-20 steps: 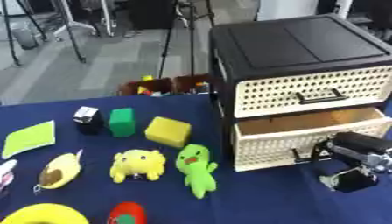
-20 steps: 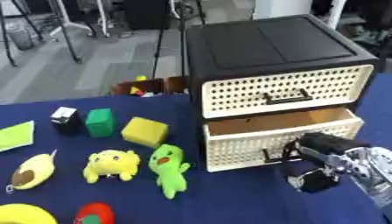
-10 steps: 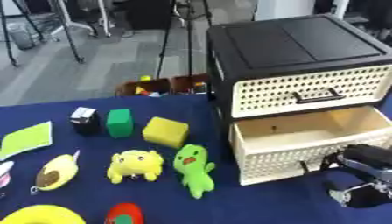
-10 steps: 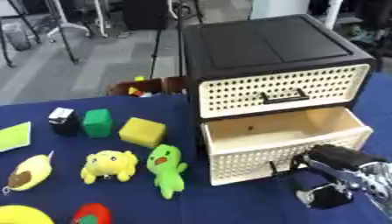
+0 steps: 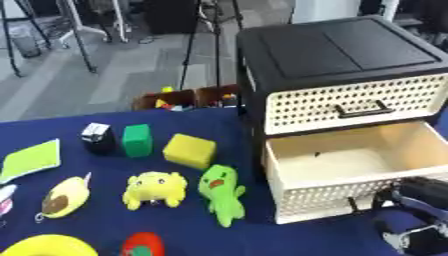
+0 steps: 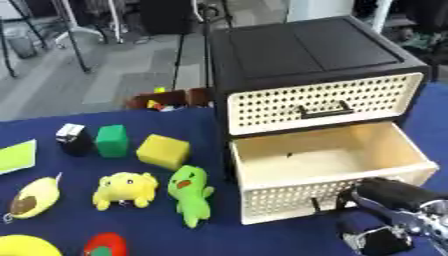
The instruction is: Pick up objects from table and place into drawer.
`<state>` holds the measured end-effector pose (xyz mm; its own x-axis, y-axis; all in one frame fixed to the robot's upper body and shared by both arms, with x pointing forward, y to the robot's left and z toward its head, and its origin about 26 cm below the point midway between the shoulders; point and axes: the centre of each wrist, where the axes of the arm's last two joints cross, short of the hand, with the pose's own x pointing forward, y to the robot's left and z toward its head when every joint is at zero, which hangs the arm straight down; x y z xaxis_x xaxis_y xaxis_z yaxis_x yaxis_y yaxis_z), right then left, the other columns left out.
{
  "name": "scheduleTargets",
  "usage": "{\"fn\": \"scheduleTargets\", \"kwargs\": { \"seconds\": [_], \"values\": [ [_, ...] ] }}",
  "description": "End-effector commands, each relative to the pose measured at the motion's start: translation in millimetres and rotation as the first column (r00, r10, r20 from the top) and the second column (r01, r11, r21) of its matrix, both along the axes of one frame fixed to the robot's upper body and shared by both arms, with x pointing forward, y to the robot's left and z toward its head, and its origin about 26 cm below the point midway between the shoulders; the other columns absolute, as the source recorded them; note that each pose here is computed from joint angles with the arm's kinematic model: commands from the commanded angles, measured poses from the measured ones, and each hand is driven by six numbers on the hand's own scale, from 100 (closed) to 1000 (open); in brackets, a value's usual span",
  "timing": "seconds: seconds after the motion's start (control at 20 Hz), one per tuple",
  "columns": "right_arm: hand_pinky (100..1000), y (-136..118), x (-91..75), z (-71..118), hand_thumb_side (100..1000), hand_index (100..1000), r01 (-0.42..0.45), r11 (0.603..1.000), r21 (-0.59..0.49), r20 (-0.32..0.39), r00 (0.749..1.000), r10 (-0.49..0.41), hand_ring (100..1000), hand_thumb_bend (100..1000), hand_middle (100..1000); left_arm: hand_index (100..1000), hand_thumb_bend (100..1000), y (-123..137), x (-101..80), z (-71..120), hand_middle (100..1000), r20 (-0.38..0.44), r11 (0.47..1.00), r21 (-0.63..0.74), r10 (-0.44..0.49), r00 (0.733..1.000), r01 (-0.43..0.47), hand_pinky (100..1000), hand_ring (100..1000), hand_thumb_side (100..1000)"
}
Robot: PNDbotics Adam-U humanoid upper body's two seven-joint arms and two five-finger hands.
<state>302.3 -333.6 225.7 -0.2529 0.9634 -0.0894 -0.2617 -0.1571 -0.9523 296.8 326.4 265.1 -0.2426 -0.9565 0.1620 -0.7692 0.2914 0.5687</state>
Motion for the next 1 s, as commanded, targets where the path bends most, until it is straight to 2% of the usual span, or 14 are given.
{"fn": "scheduleTargets", "kwargs": {
  "seconds": [0.05, 0.2, 0.4, 0.65, 1.0],
  "values": [
    [100, -0.4, -3.9, 9.1, 359, 704, -0.003, 0.999, -0.036, 0.013, 1.0, 0.003, 204, 100, 145, 939, 100, 1.8, -4.5, 10.4, 789, 0.037, 1.0, 0.02, 0.008, 0.999, -0.009, 639, 740, 944],
    [100, -0.6, -4.3, 8.8, 372, 710, 0.0, 0.999, -0.041, 0.005, 1.0, 0.0, 209, 100, 151, 939, 100, 2.0, -4.6, 10.0, 788, 0.036, 1.0, 0.019, 0.01, 0.999, -0.01, 639, 740, 944],
    [100, 0.4, -6.4, 11.0, 399, 798, -0.002, 0.999, -0.048, 0.015, 1.0, 0.002, 216, 100, 162, 939, 100, 2.1, -4.6, 9.8, 788, 0.035, 1.0, 0.019, 0.01, 0.999, -0.011, 639, 740, 944],
    [100, 7.0, -15.9, 20.8, 447, 847, -0.025, 0.997, -0.067, 0.09, 0.995, 0.031, 223, 100, 176, 939, 100, 2.3, -4.7, 9.8, 788, 0.032, 1.0, 0.021, 0.01, 0.999, -0.011, 639, 739, 944],
    [100, 2.8, -17.9, 28.8, 480, 913, -0.036, 0.993, -0.108, 0.208, 0.976, 0.058, 225, 100, 183, 941, 100, 2.5, -4.7, 10.3, 791, 0.033, 1.0, 0.022, 0.013, 0.999, -0.013, 639, 740, 946]
  ]
}}
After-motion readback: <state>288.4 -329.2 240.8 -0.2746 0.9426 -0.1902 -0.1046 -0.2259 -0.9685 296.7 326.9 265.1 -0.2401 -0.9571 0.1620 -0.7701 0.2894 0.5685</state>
